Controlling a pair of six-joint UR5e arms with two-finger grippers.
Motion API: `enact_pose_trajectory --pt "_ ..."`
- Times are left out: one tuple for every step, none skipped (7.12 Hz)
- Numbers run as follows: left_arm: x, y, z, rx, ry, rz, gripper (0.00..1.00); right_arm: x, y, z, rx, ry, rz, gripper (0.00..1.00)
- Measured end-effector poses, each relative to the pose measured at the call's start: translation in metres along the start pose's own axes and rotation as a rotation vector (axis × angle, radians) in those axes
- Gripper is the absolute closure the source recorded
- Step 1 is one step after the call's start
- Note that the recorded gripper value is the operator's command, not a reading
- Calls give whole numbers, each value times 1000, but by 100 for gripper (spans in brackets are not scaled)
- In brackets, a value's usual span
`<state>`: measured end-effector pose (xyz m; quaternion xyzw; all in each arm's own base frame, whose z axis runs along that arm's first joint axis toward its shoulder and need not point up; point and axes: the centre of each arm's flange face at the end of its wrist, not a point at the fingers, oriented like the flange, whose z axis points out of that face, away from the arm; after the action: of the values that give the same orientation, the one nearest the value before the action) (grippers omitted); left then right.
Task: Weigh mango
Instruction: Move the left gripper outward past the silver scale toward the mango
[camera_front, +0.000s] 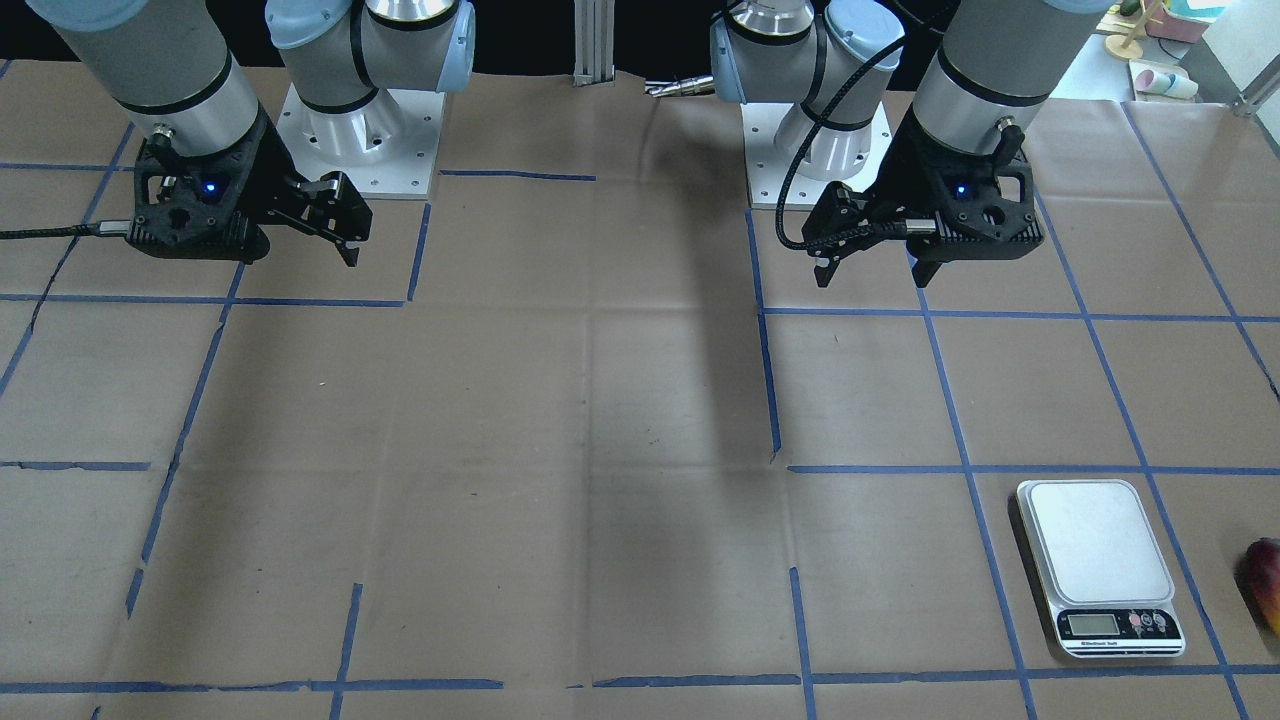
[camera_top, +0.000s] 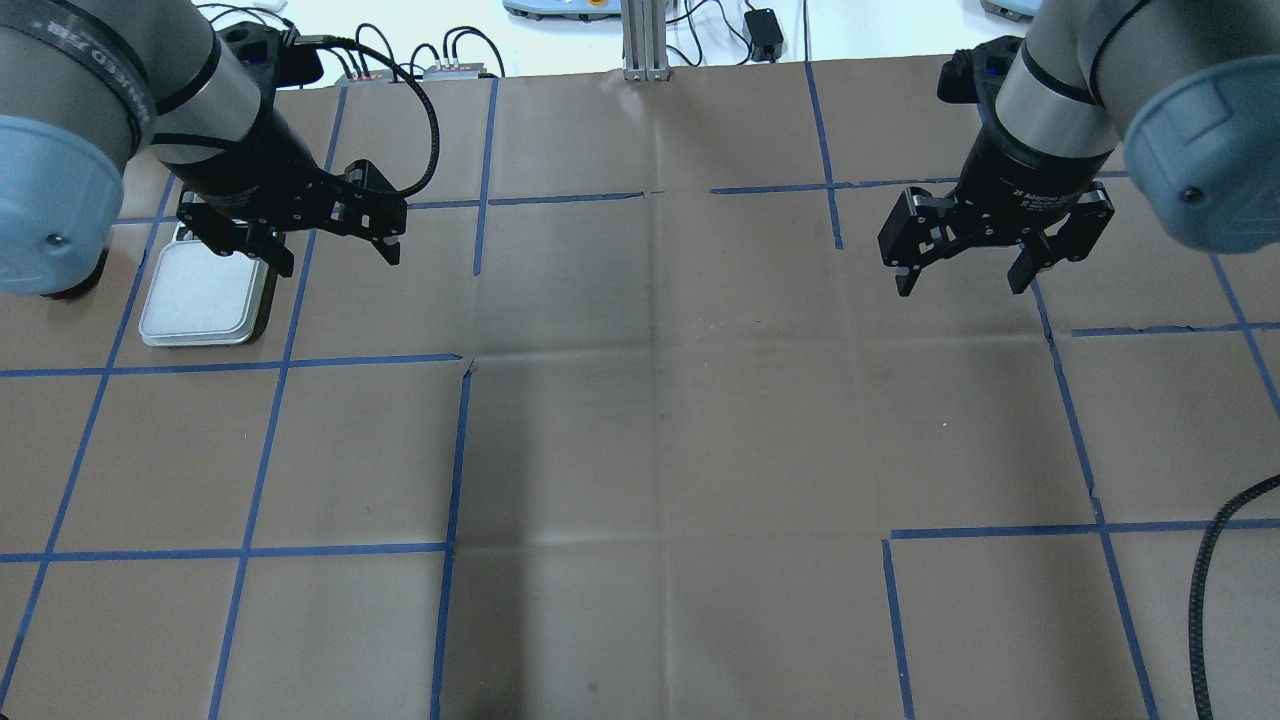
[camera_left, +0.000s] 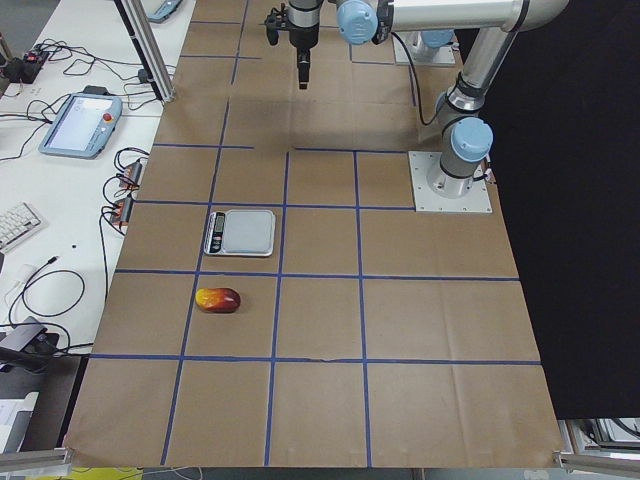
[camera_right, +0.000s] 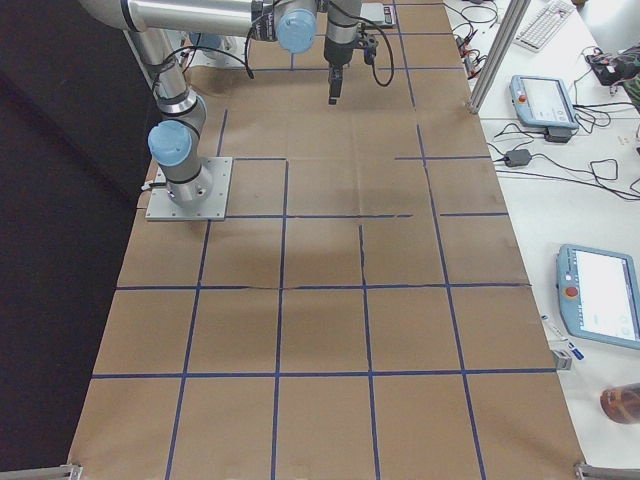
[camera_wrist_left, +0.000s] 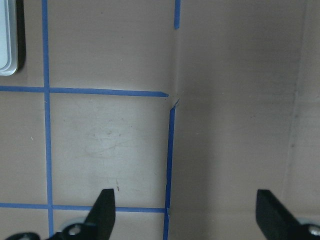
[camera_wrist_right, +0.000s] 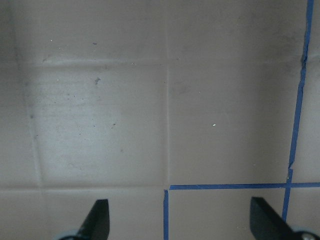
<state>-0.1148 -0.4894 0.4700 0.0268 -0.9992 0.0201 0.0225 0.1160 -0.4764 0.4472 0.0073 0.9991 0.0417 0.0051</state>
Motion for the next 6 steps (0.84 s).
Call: enact_pose_trajectory --pt "0 0 0 0 1 0 0 0 0 0 0 0 0 0" --pt "0 0 0 0 1 0 0 0 0 0 0 0 0 0" --pt "-1 0 0 0 0 -1 0 0 0 0 0 0 0 0" --pt "-2 -1 0 -1 -2 -3 0 0 0 0 0 0 0 0" --pt "-4 -1 1 -2 -4 -5 0 0 0 0 0 0 0 0" --pt "-5 -2 1 -3 -7 -6 0 0 0 0 0 0 0 0"
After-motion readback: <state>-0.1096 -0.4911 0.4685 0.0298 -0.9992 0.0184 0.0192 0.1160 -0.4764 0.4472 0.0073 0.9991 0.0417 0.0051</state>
